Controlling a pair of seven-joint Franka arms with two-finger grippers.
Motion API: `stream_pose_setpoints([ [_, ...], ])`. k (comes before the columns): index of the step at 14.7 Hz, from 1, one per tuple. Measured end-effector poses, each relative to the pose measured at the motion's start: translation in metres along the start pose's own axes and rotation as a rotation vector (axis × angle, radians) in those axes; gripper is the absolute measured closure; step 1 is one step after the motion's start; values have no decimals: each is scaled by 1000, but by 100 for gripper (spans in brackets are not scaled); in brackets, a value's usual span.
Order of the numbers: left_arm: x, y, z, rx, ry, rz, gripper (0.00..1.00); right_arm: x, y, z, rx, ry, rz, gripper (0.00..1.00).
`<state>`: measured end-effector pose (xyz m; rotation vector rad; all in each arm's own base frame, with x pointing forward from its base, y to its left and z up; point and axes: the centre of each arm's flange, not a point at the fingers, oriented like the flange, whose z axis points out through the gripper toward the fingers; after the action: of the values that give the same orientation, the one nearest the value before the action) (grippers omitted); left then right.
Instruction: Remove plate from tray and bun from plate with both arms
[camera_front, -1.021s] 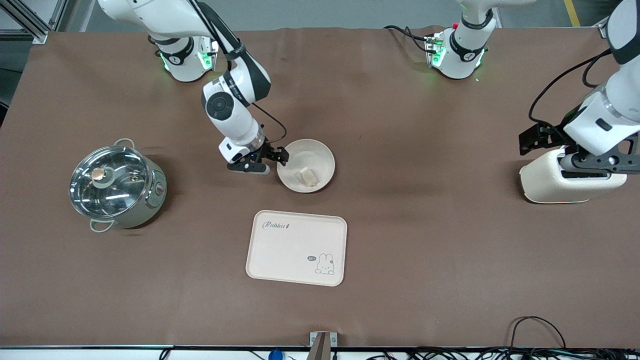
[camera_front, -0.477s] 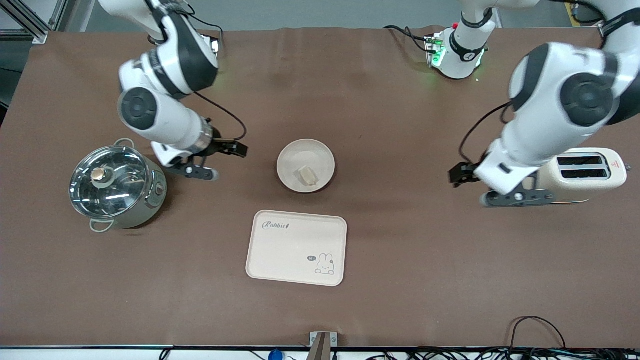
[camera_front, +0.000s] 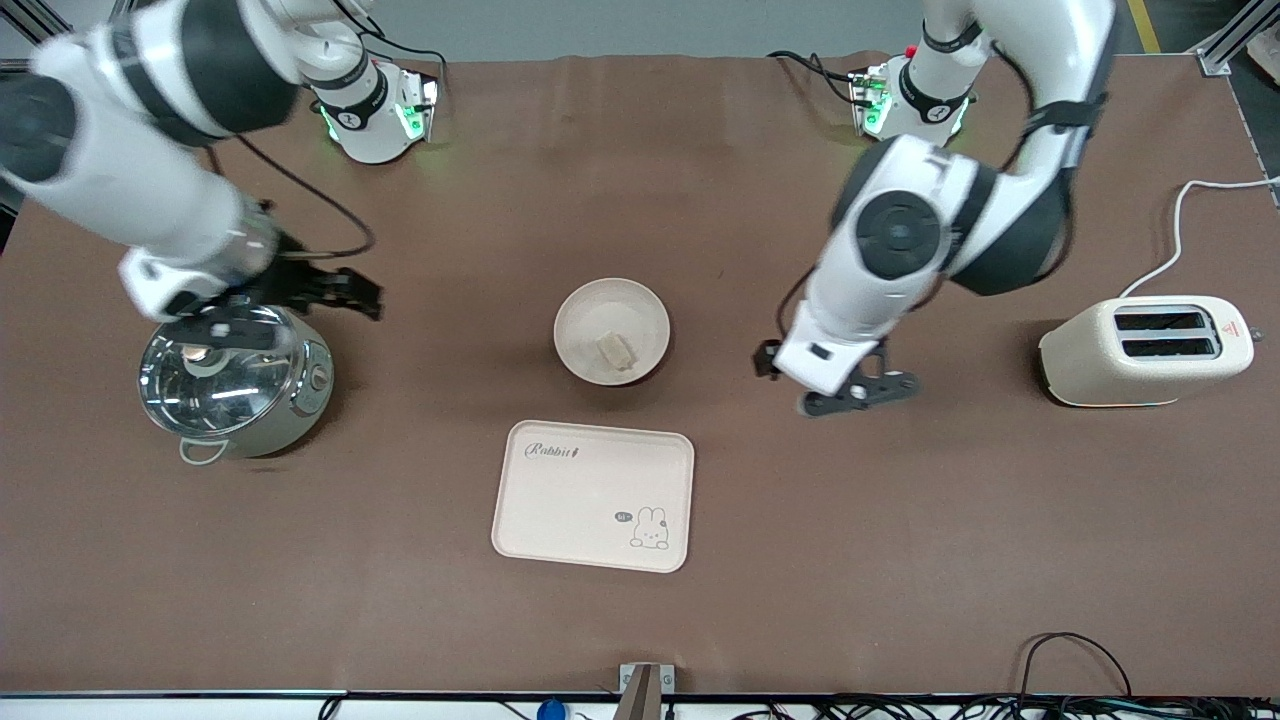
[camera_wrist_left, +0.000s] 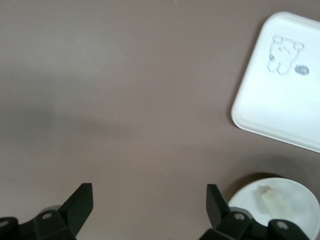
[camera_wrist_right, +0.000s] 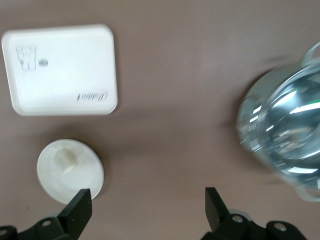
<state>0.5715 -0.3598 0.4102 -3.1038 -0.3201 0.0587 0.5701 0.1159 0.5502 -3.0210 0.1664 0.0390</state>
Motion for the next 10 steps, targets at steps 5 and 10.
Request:
stream_pose_setpoints([
  [5, -66, 89, 76, -13, 0, -121, 0, 24, 94, -45, -108, 94, -87, 0],
  [10, -118, 143, 149, -25, 30, -232, 0, 28, 116, -87, -151, 164, -146, 0],
])
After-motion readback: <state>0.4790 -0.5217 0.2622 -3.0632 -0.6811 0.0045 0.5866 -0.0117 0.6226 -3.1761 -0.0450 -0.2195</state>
